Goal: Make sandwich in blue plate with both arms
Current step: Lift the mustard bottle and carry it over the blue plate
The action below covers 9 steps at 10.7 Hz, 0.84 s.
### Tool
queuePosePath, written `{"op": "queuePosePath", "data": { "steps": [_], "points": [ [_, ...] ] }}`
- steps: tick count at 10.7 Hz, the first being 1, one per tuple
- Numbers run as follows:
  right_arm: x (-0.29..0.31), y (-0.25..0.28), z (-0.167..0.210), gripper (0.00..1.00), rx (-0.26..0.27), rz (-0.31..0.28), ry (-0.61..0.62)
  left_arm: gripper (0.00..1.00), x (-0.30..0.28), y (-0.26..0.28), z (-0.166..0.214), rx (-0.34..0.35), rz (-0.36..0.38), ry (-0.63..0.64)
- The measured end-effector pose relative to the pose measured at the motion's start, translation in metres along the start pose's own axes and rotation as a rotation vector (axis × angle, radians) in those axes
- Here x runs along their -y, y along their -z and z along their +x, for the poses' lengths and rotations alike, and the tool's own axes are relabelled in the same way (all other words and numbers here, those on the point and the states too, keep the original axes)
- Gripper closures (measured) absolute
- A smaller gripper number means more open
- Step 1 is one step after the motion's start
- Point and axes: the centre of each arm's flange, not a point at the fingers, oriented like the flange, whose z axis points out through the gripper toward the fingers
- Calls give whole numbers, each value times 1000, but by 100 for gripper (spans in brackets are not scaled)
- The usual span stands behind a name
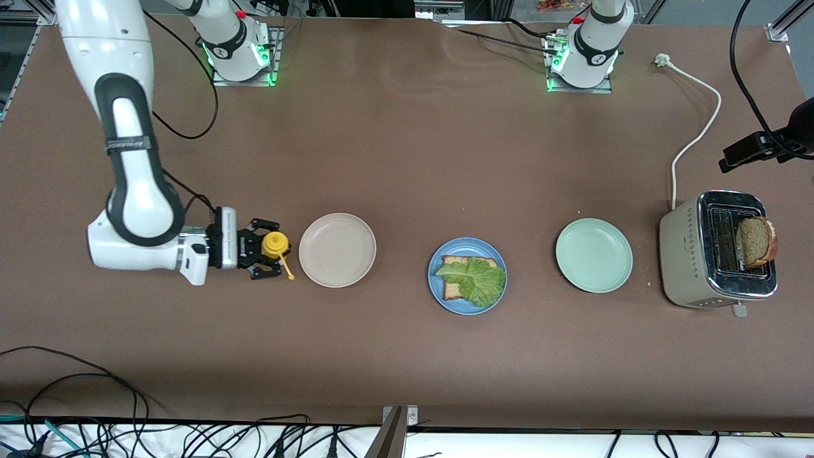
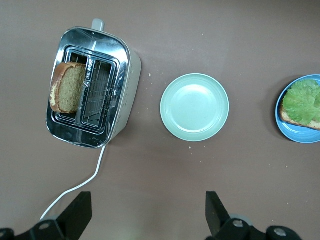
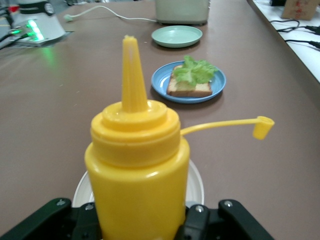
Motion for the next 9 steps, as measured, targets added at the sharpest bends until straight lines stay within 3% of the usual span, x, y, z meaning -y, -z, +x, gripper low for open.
{"op": "queuePosePath", "data": {
  "steps": [6,9],
  "points": [
    [-12,-88,127,88,242,-202,-158,0,0,0,0,0,0,0],
    [4,-143,183,88,373,-317,-149,0,0,0,0,0,0,0]
  ]
}}
